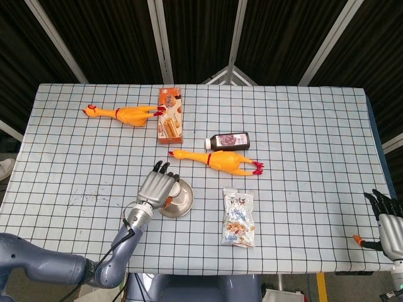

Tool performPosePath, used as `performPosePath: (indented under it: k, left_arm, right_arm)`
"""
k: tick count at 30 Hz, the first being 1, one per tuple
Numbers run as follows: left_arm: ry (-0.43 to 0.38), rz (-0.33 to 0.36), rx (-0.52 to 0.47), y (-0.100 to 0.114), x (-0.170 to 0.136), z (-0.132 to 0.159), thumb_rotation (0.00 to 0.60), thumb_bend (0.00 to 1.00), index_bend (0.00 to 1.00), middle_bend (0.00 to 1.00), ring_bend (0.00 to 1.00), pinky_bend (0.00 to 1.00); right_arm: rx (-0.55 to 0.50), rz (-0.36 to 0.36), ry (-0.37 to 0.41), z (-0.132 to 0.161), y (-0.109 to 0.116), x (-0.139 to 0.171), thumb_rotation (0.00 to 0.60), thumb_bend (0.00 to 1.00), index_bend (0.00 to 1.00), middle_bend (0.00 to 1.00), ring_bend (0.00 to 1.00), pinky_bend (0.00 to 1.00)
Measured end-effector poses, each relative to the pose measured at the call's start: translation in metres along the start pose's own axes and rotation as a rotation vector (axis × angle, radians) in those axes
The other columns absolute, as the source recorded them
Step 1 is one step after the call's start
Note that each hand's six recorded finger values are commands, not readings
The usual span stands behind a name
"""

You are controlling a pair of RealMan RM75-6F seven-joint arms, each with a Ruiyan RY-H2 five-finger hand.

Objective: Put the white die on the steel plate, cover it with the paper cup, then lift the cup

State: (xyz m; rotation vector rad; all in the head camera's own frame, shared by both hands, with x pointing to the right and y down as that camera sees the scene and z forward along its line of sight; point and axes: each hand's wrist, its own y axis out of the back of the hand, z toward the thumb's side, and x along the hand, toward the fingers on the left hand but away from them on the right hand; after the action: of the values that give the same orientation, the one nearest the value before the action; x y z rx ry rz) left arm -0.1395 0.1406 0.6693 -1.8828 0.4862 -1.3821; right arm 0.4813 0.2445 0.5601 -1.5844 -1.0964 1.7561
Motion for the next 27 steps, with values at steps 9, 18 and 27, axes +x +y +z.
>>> performPosePath:
  k: [9,18,27]
  left_arm:
    - [-0.081,-0.040,-0.056,-0.013,-0.001,0.015,0.600,0.50,0.44,0.34,0.07,0.00]
    - [-0.103,-0.100,-0.132,-0.009,-0.006,0.016,0.600,0.50,0.44,0.34,0.07,0.00]
    - [-0.016,0.000,-0.050,0.009,-0.004,-0.005,0.600,0.49,0.45,0.34,0.07,0.00]
  right_arm:
    - [0.003,0.006,0.000,0.001,-0.001,0.000,0.600,0.12,0.12,0.05,0.05,0.00]
    - [0.001,0.003,-0.002,0.000,0.000,0.000,0.600,0.12,0.12,0.05,0.05,0.00]
    - [0.002,0.009,0.003,0.002,-0.001,0.002,0.600,0.12,0.13,0.05,0.05,0.00]
